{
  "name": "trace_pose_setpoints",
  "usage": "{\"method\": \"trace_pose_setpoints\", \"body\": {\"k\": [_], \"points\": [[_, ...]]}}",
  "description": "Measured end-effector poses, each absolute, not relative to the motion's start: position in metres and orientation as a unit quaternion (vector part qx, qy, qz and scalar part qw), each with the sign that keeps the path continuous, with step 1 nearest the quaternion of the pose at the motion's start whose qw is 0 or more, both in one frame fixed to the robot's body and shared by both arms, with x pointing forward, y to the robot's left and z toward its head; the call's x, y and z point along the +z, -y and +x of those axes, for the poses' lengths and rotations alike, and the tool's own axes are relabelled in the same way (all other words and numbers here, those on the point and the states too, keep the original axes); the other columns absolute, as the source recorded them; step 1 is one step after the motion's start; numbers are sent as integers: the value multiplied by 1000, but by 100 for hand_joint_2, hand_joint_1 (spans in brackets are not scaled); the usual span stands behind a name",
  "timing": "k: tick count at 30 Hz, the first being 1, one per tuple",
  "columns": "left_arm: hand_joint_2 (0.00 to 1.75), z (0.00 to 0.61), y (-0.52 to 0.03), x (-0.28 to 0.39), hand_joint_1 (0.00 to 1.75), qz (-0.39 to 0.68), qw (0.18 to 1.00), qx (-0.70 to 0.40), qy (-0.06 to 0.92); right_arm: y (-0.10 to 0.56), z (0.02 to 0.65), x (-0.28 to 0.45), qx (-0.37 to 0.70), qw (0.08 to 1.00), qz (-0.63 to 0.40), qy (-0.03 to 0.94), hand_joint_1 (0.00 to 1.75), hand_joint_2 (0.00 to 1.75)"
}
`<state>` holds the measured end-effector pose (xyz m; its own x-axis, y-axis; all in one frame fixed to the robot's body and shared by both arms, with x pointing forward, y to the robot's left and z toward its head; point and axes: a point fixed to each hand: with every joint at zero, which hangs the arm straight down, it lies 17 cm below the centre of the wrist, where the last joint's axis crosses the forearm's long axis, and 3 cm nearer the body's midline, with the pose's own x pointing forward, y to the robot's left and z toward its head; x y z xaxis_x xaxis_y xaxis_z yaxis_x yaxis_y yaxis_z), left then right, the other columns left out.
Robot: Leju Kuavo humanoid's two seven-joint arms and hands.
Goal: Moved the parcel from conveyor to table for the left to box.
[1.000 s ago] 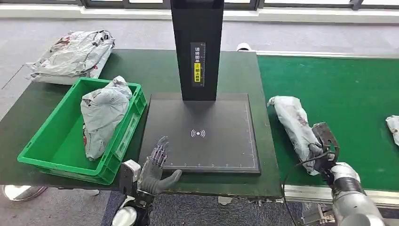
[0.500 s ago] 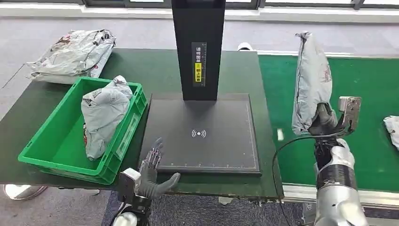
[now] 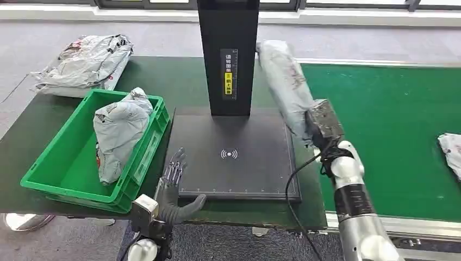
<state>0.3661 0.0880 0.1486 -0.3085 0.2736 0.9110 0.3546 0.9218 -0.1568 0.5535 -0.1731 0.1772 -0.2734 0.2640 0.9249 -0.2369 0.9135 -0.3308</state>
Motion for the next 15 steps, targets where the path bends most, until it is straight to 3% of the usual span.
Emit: {"method": "trace_pose_setpoints", "body": {"k": [15], "points": [[175, 363, -85, 159, 0, -208, 542, -43, 813, 17, 487, 72, 406, 634, 87, 653, 175, 175]]}}
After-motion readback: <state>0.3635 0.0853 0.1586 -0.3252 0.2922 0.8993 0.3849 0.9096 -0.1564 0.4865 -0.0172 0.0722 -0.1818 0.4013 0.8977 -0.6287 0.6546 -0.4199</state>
